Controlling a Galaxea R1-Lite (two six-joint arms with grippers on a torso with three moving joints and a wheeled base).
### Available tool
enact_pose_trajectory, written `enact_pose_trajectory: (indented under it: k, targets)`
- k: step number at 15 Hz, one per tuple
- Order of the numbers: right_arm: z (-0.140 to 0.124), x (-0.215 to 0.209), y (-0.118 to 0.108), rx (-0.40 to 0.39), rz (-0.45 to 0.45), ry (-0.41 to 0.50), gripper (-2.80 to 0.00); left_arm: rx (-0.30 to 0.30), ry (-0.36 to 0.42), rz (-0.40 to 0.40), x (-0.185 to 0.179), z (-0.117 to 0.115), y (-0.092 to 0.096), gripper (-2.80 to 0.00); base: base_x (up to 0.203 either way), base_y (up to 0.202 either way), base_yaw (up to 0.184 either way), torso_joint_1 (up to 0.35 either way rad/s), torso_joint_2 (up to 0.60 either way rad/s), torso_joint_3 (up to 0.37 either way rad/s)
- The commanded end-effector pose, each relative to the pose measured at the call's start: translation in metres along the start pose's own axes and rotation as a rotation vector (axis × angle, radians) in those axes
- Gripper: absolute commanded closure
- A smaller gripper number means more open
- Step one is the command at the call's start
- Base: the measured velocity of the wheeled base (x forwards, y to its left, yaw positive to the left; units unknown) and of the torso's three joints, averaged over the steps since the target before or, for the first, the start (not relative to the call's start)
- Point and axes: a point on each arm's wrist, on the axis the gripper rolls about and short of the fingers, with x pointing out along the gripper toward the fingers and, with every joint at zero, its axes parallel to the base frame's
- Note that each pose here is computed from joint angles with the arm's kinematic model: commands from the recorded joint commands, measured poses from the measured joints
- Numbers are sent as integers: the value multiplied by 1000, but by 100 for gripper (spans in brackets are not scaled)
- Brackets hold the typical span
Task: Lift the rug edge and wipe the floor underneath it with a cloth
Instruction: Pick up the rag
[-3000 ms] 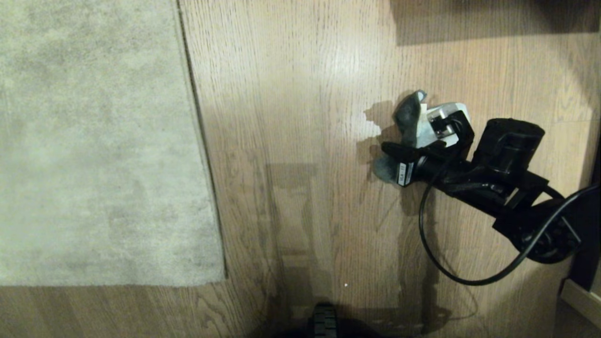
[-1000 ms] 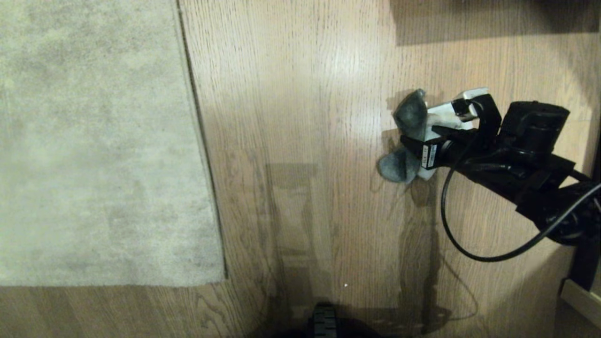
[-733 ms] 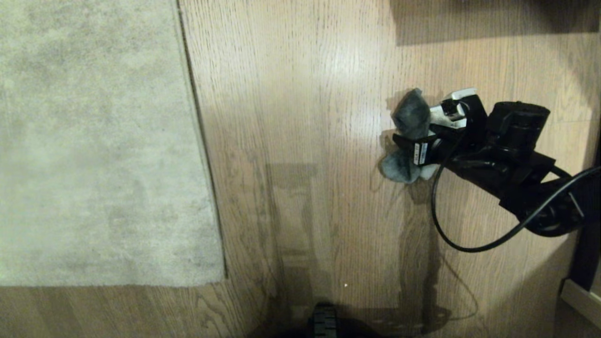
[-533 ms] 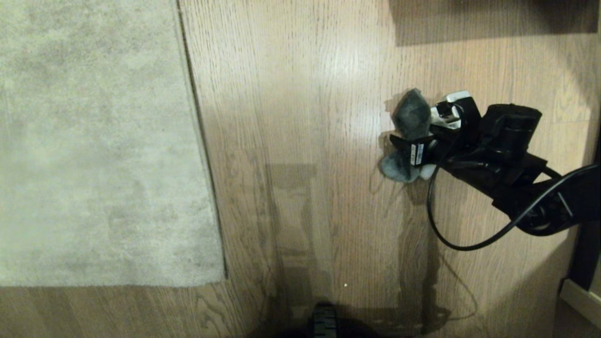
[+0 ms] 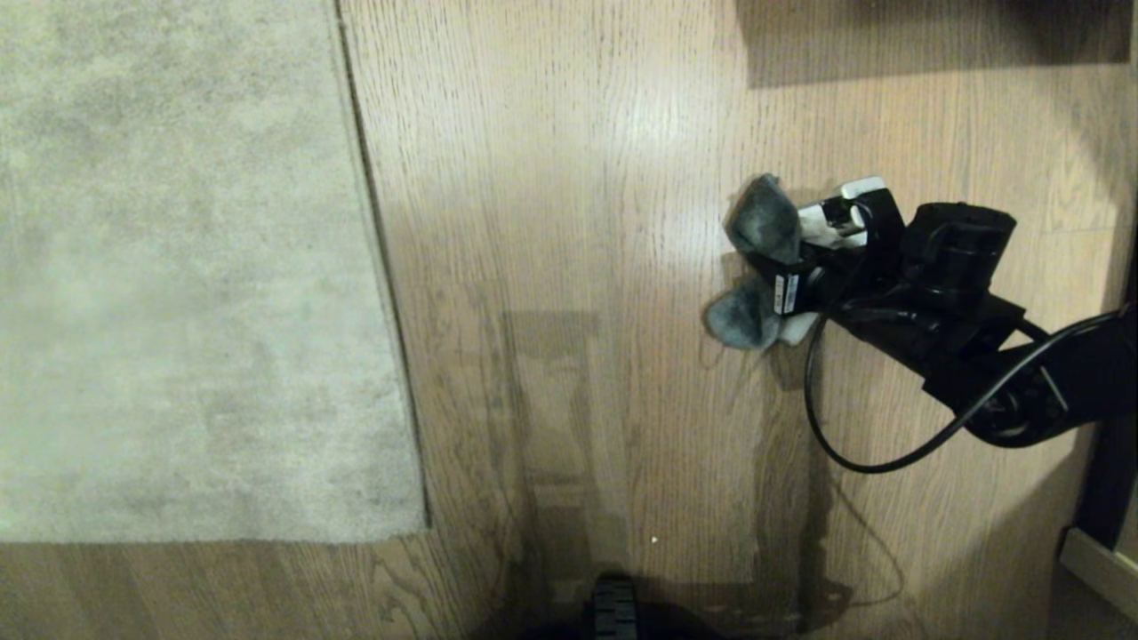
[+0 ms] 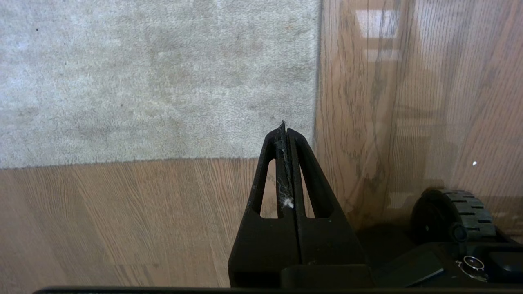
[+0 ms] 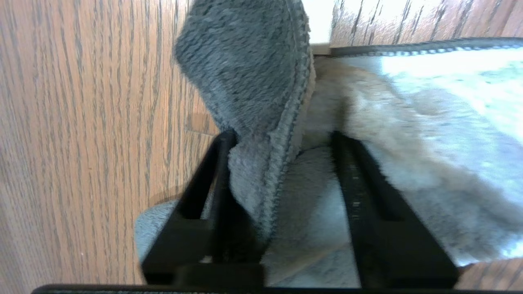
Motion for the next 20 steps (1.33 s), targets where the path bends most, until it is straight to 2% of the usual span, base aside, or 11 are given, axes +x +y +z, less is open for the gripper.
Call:
enact_pose_trajectory:
  k: [1,9,15,20]
  targets:
    - [0,0,1,-1,2,-3,0,0,0,0,0,0,0,0,0,0,0,0,0,0]
    - [26,-26,2,-1,7,-57,0,0,0,1,0,0,0,0,0,0,0,0,0,0]
    - [61,-90,-4,1,-9,-147,0,0,0,0,0,0,0,0,0,0,0,0,0,0]
    - [64,-165,-11,6,-74,-167,0,0,0,0,0,0,0,0,0,0,0,0,0,0]
